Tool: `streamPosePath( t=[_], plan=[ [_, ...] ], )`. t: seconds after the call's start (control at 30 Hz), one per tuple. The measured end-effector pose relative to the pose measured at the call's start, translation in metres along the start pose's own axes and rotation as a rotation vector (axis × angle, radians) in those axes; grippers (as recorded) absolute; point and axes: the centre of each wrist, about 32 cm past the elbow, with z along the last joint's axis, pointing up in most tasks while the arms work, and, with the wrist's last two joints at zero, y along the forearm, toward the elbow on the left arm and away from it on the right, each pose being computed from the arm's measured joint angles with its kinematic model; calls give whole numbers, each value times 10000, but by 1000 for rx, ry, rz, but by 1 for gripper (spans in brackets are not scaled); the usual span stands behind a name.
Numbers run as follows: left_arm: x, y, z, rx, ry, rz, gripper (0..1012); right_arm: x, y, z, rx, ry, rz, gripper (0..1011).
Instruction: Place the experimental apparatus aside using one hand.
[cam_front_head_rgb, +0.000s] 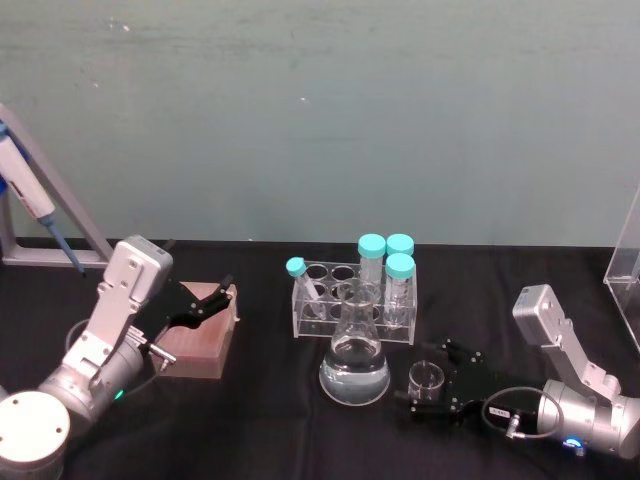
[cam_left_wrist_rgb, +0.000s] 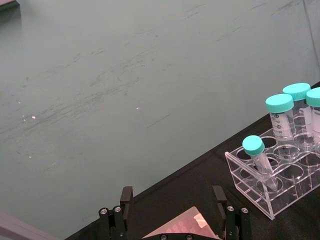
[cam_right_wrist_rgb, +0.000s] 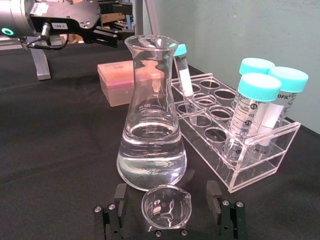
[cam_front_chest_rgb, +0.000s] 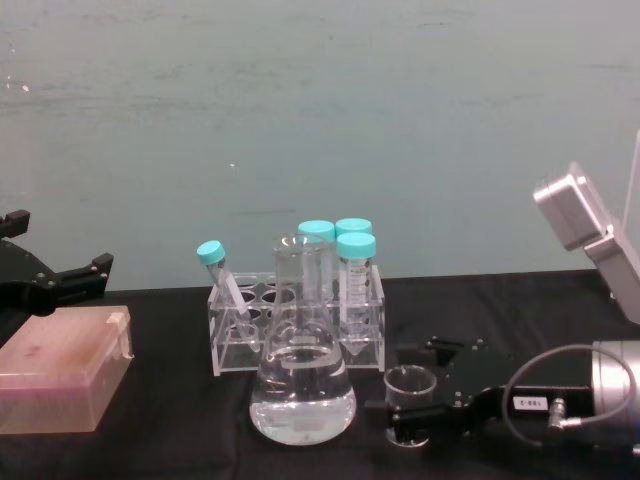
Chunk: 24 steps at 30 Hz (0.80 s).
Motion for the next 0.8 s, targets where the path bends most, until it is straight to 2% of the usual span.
streamPosePath(
  t=[0.33, 0.8],
  plan=[
    [0, 0, 0, 0, 0, 0, 1000, 15, 10, -16, -22, 8, -18, 1003],
    [0, 0, 0, 0, 0, 0, 1000, 18, 6, -15, -21, 7, -19, 1003]
  ],
)
